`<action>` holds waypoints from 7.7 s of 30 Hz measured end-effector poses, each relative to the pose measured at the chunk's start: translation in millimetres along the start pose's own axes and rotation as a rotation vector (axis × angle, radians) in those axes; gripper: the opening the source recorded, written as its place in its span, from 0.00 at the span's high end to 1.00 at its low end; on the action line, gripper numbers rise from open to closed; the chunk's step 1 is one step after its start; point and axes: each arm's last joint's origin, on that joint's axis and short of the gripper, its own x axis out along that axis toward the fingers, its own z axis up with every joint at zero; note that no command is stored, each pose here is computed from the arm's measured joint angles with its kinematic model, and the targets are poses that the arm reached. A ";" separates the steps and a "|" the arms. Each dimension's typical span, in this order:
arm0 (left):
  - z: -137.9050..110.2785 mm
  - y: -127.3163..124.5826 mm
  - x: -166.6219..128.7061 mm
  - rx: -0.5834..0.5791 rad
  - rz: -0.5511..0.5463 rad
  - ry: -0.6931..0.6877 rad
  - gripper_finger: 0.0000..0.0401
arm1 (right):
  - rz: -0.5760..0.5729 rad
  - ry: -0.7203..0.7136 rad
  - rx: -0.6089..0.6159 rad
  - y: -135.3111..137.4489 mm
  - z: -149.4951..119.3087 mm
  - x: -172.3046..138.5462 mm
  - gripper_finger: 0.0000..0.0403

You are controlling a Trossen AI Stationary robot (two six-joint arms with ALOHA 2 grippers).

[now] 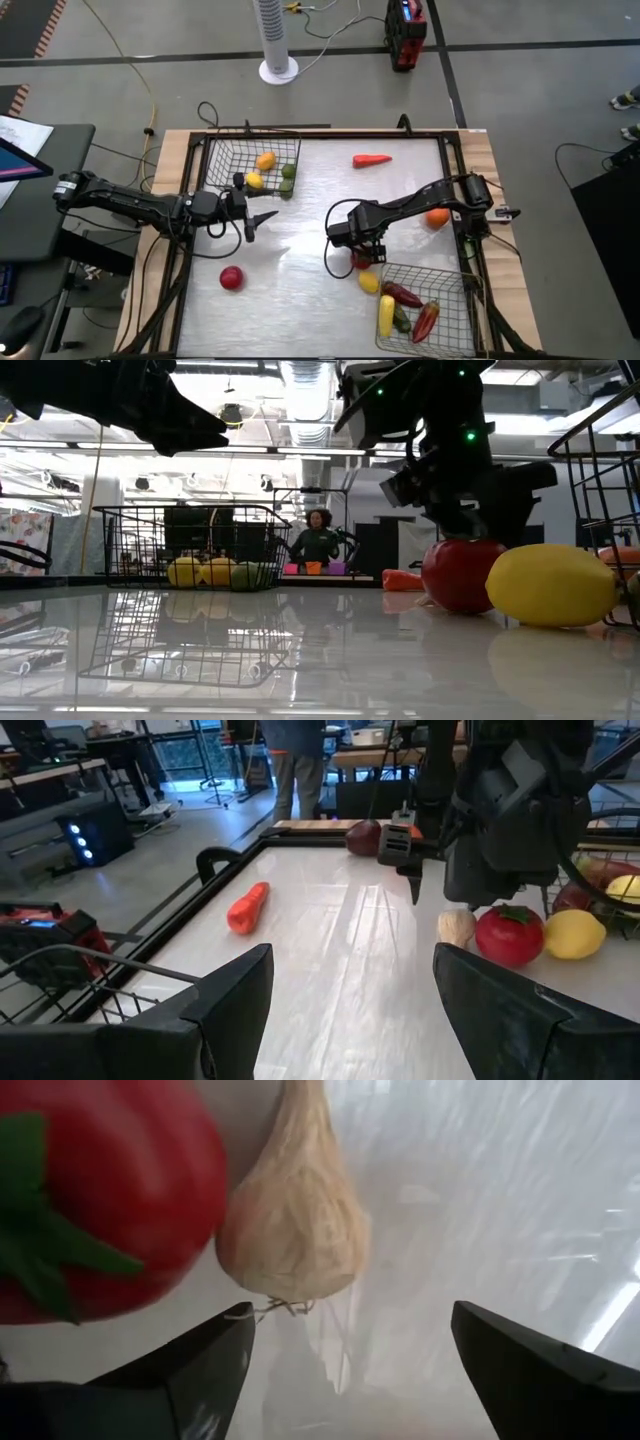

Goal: Sort produce into baskets
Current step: Put the garlic into the golden wire basket, then put the left tomato into the black wire basket

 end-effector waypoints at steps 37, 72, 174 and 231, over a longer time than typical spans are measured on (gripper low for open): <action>0.4 0.2 0.0 0.008 0.006 -0.004 0.34 | 0.095 -0.197 0.109 -21.1 21.5 -48.9 0.11; -1.5 0.3 -0.1 0.015 0.008 0.014 0.34 | 0.204 -0.099 0.121 -14.7 19.5 -8.2 0.17; -23.7 -28.1 17.7 -0.070 -0.347 0.208 0.34 | 0.272 -0.274 0.709 118.9 -113.4 -168.7 0.31; 14.7 -101.5 15.9 0.054 -0.202 1.007 0.18 | -0.434 -0.694 0.277 -41.7 -12.9 -126.2 0.32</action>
